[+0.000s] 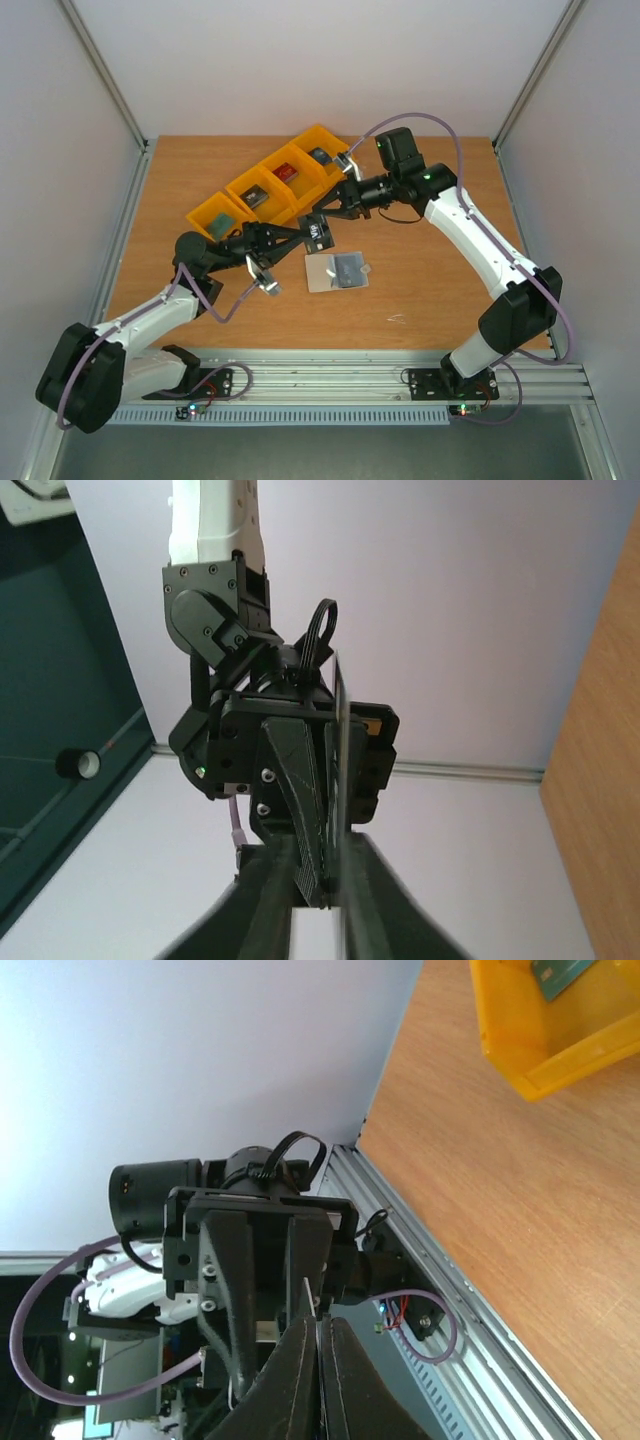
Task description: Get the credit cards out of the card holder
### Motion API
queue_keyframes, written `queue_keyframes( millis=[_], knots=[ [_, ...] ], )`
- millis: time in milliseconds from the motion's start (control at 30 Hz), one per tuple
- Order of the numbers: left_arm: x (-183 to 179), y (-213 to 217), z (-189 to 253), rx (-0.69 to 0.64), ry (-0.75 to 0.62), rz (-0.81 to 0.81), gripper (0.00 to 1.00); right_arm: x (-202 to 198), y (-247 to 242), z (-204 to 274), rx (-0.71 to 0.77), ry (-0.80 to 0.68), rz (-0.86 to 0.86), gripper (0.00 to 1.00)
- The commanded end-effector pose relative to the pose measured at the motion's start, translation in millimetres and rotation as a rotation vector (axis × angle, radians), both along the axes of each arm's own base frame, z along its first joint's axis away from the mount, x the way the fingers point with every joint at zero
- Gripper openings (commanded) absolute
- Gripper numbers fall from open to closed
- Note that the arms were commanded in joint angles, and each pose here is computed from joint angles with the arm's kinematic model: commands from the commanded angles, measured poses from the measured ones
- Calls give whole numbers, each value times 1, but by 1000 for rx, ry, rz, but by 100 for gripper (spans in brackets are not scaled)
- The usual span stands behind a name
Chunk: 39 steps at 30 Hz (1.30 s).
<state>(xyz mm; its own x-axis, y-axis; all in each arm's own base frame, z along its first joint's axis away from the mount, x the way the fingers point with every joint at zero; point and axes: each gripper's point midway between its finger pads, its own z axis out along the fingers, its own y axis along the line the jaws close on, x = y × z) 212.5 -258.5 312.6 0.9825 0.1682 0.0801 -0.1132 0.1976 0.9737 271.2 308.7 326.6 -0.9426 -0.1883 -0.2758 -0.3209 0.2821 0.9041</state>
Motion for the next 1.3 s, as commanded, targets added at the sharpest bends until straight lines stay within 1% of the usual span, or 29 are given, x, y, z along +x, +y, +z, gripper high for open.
queue_keyframes(
  millis=[0,67,133,167,200,267,333,367,433,533,667,733,800,867,933,967,1000,1033,1067,1100,1167,1200,1233,1267],
  knots=[
    [6,5,7,-12,-15,75,33,15,-14,9,-10,21,-105,1],
    [13,7,2,0,36,115,50,29,-24,16,8,33,-188,1],
    [18,9,-4,24,100,148,59,44,-36,23,6,11,-285,1],
    [19,11,-6,33,129,162,61,52,-42,24,-20,-5,-352,1],
    [20,11,-8,43,172,170,62,60,-48,25,-40,-22,-420,1],
    [20,10,-15,78,247,178,61,75,-57,31,-22,-33,-548,1],
    [22,3,-14,97,260,193,61,87,-60,38,25,-23,-641,1],
    [29,-1,-10,91,262,220,62,90,-59,41,39,-24,-669,1],
    [48,-11,1,76,256,285,62,95,-55,47,45,-42,-698,1],
    [78,-24,22,35,220,380,63,93,-49,56,40,-72,-694,1],
    [91,-31,39,5,181,407,61,92,-51,57,35,-76,-705,1],
    [94,-36,40,4,181,407,56,91,-48,56,41,-75,-696,1],
    [98,-40,39,10,188,406,46,90,-44,58,48,-79,-678,1],
    [101,-42,44,-3,191,414,28,88,-44,61,49,-86,-666,1],
    [101,-41,52,-35,195,413,7,85,-45,61,42,-98,-659,1],
    [100,-42,56,-51,195,406,1,83,-45,63,43,-109,-652,1],
    [98,-41,62,-79,201,397,0,81,-45,66,50,-136,-637,1],
    [96,-39,69,-113,213,392,0,78,-44,75,68,-182,-608,4],
    [95,-35,82,-173,256,388,0,74,-45,87,79,-272,-561,14],
    [96,-29,95,-232,313,391,0,70,-51,99,87,-331,-536,28],
    [100,-9,139,-439,581,353,0,59,-66,123,72,-550,-474,53],
    [101,3,156,-516,685,318,0,51,-71,134,78,-641,-441,63],
    [97,13,168,-618,890,195,0,43,-73,143,90,-732,-397,71],
    [91,21,178,-656,1003,90,0,32,-72,152,113,-805,-346,76]
  ],
)
